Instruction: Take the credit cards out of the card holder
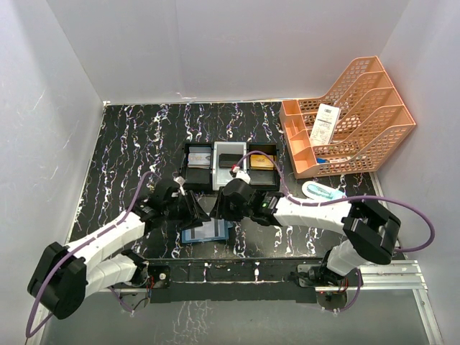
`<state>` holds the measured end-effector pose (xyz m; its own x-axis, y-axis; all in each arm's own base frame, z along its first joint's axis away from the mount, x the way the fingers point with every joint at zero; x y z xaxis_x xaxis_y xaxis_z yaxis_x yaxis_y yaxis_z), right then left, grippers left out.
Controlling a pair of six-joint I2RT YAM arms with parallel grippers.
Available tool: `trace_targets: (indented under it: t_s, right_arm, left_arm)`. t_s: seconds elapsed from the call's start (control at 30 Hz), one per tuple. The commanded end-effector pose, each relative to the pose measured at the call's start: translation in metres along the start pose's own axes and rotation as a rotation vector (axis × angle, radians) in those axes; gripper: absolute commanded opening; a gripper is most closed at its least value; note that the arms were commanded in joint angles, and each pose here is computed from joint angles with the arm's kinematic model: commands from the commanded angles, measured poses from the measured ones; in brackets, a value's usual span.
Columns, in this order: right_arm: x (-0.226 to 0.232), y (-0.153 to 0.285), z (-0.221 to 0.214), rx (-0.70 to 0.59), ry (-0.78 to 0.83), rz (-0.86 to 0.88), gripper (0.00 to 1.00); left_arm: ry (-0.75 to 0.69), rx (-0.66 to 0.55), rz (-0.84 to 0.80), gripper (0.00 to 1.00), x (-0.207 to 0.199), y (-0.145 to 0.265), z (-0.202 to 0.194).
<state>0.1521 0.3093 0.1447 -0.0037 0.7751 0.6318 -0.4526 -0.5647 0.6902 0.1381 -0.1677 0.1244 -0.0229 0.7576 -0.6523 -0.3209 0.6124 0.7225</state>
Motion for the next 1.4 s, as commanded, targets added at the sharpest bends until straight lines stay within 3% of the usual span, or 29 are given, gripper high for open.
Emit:
trace_targets:
  t_s: [0.0, 0.23, 0.5, 0.73, 0.93, 1.37]
  right_arm:
    - [0.018, -0.005, -0.003, 0.048, 0.009, 0.130, 0.37]
    - [0.007, -0.020, -0.009, 0.074, 0.026, 0.068, 0.35]
    - [-0.037, -0.033, -0.020, 0.093, -0.022, -0.070, 0.35]
    - [-0.059, -0.036, -0.026, 0.100, -0.046, -0.132, 0.33]
    - [-0.065, -0.038, -0.028, 0.110, -0.053, -0.146, 0.33]
    - [-0.062, -0.038, -0.025, 0.112, -0.057, -0.131, 0.32]
  left_arm:
    - [0.019, -0.010, 0.102, 0.43, 0.010, 0.006, -0.003]
    - [0.009, 0.003, 0.064, 0.45, 0.005, 0.001, 0.000]
    - [0.000, 0.051, 0.044, 0.42, 0.000, -0.018, 0.007]
    - [-0.002, 0.070, 0.229, 0.33, 0.019, -0.022, 0.008]
    - [0.008, 0.089, 0.270, 0.32, 0.031, -0.024, 0.000]
    - [0.048, 0.064, 0.096, 0.21, 0.018, -0.027, -0.002]
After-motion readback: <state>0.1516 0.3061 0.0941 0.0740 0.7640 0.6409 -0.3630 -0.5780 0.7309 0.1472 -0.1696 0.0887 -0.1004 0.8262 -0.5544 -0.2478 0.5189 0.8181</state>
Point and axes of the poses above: each gripper's point midway between its finger pads, its own y axis back along the fingers, its own x axis along the line the jaws close on, z = x × y, the point moved 8 cm from there along y, back along the fingers, and after that the axes turned 8 degrees about -y, right-handed, at the moved point
